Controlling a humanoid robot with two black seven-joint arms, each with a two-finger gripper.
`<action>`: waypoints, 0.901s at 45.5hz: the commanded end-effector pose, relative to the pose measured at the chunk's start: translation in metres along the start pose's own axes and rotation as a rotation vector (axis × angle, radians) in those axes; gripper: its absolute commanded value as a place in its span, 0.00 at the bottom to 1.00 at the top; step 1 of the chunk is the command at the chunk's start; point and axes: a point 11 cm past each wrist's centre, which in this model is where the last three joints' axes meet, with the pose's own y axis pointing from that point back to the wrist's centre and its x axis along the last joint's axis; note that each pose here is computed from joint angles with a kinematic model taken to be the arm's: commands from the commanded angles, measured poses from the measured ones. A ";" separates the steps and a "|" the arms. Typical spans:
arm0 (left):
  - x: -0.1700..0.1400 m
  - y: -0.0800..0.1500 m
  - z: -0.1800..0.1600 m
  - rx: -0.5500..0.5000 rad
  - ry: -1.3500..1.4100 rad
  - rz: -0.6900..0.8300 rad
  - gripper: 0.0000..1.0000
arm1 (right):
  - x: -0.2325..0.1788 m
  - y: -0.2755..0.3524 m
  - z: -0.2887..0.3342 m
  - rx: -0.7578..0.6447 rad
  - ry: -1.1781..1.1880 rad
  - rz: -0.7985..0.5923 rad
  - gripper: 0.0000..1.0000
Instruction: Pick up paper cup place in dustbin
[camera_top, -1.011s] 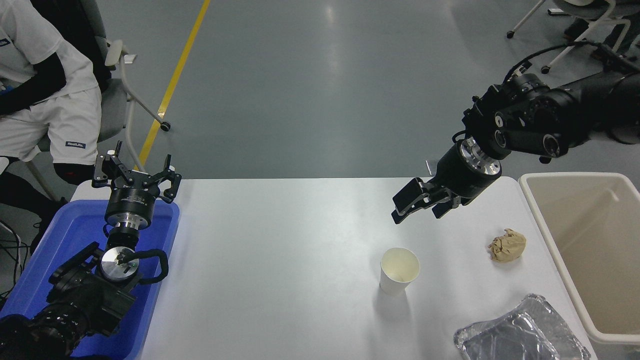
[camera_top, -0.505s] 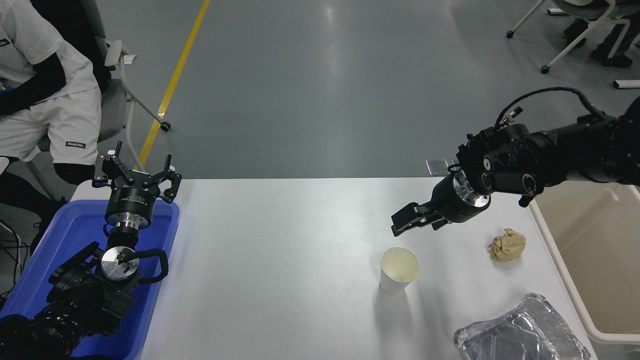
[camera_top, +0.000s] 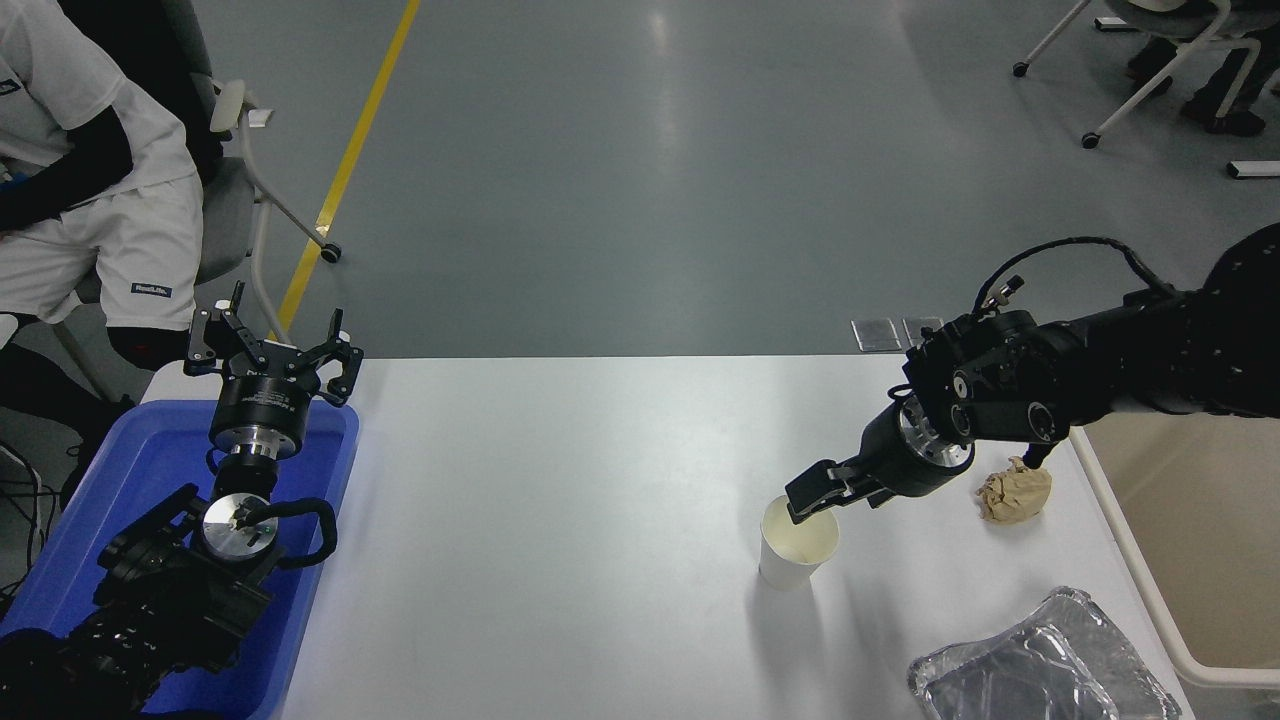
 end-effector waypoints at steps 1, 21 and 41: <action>0.000 0.000 0.000 0.000 0.000 0.000 0.99 | -0.003 -0.011 0.000 0.006 0.007 0.041 1.00; 0.000 0.000 0.000 0.000 0.000 0.000 0.99 | -0.015 -0.028 0.004 -0.031 0.009 0.054 1.00; 0.000 0.000 0.000 0.000 0.000 0.001 0.99 | -0.016 -0.030 0.005 -0.056 0.001 0.054 0.60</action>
